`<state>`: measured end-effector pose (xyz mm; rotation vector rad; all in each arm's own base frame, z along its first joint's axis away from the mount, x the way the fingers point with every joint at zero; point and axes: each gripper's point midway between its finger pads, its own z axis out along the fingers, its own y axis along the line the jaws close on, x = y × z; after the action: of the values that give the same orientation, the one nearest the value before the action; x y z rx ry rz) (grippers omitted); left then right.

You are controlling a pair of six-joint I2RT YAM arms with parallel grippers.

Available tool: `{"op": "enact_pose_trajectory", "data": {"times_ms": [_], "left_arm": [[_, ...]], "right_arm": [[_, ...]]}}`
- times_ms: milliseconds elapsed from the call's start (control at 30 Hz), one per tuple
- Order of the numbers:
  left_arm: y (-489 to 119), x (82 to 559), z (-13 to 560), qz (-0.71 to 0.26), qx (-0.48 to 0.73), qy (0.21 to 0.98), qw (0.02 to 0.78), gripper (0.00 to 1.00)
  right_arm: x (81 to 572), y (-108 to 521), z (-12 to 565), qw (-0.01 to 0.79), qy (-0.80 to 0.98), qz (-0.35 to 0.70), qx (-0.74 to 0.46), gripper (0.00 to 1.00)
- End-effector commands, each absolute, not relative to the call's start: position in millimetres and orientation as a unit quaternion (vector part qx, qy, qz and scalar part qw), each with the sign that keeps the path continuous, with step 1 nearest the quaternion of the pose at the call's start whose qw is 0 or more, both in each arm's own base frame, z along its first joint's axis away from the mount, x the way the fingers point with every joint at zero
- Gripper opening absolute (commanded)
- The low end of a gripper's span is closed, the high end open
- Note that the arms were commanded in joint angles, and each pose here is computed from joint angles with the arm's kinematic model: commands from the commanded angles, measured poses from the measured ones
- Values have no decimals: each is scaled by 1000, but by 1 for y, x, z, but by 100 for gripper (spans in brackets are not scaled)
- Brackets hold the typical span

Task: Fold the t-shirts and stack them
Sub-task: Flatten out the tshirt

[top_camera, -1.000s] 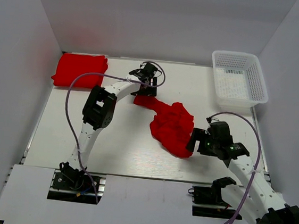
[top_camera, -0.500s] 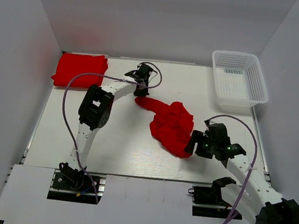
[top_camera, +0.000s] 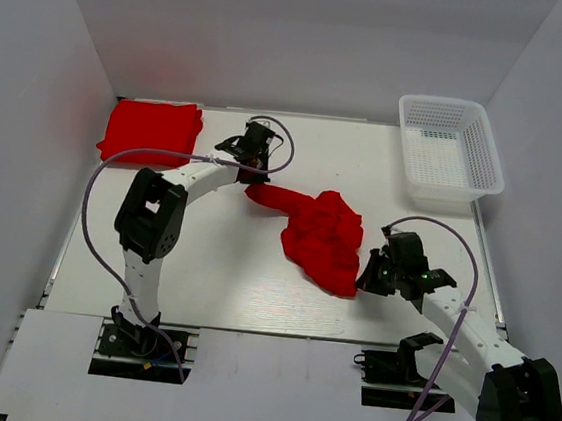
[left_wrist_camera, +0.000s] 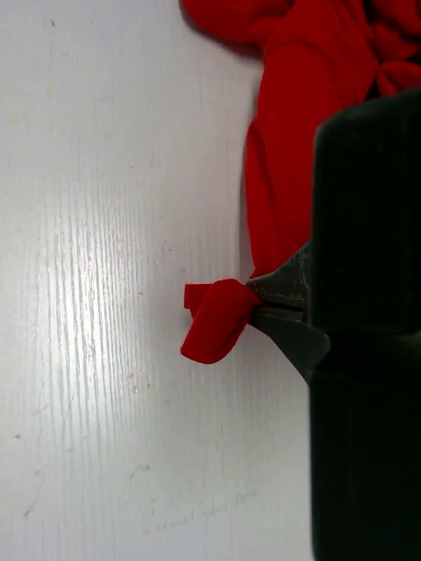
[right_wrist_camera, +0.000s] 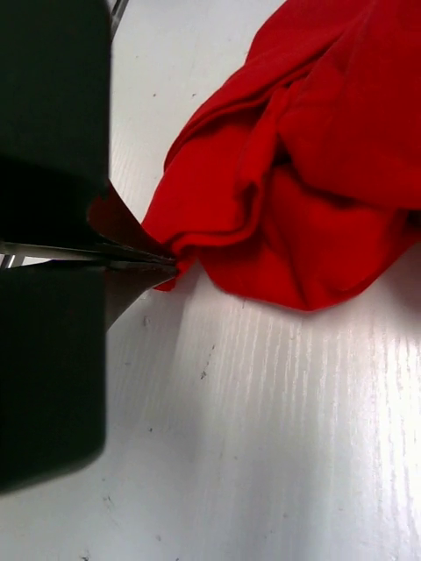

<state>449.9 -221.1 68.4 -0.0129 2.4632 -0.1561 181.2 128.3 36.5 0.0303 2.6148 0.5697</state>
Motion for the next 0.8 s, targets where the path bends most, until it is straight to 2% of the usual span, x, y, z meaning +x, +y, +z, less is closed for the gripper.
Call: {"op": "enact_pose_trajectory", "data": {"times_ms": [0,200,300,467,500,633,767], "left_arm": [[-212,457,117,-62,-12,920,386,0],[-192,461,166,-41,-20,897,440,0],[-189,461,204,-48,-15,878,476,0],[-174,459,305,-53,-10,811,583,0],[-169,452,343,-68,-15,781,621,0],[-140,421,436,-59,-20,703,708,0],[-106,384,505,-36,-46,647,760,0]], "right_arm": [[199,130,50,274,939,209,-4,0],[218,125,79,334,922,194,-24,0],[237,114,118,399,902,167,-16,0],[277,80,210,518,851,81,15,0],[280,75,219,530,845,66,18,0],[298,43,293,607,793,-9,61,0],[298,22,367,673,734,-44,81,0]]}}
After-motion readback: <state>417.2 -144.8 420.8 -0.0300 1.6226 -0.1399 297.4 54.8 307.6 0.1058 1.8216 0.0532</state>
